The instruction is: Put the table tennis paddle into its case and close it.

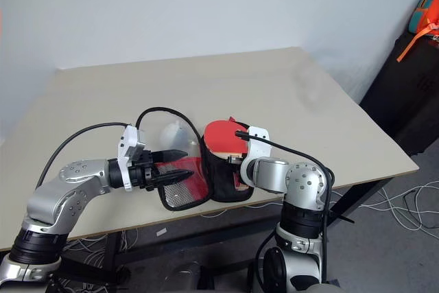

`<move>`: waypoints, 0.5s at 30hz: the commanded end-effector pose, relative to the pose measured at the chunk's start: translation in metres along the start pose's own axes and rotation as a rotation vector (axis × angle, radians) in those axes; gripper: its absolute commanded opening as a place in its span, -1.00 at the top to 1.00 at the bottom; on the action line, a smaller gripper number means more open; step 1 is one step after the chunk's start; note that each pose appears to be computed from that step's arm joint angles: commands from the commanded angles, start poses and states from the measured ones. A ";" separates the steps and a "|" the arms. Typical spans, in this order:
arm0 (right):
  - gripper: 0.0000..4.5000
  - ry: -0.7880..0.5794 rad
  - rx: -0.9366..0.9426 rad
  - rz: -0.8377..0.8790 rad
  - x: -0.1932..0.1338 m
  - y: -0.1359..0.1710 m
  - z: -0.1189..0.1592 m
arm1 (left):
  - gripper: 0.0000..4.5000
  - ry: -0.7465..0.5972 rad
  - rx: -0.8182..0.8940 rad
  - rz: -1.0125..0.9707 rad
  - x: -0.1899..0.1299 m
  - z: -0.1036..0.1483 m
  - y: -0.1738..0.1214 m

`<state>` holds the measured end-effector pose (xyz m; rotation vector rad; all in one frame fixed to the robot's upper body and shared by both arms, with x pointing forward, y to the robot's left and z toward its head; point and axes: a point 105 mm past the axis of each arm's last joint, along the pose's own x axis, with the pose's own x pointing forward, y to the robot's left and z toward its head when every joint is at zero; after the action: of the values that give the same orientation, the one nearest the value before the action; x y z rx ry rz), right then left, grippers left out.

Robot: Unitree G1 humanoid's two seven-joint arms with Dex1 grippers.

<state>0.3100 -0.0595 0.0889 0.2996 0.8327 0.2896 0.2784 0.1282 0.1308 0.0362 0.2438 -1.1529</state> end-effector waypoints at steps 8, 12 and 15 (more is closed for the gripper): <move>0.17 0.022 0.026 -0.111 0.003 -0.018 -0.002 | -0.47 -0.022 0.036 -0.005 0.003 0.016 -0.003; -0.38 0.015 0.006 -0.087 0.002 -0.014 0.000 | -0.47 -0.018 0.036 -0.003 0.002 0.017 -0.003; -0.51 -0.006 -0.003 -0.067 -0.001 -0.011 0.006 | -0.47 -0.015 0.035 0.000 0.001 0.016 -0.003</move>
<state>0.3109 -0.0679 0.0771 0.2815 0.8810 0.2250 0.2792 0.1247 0.1319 0.0266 0.2612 -1.1491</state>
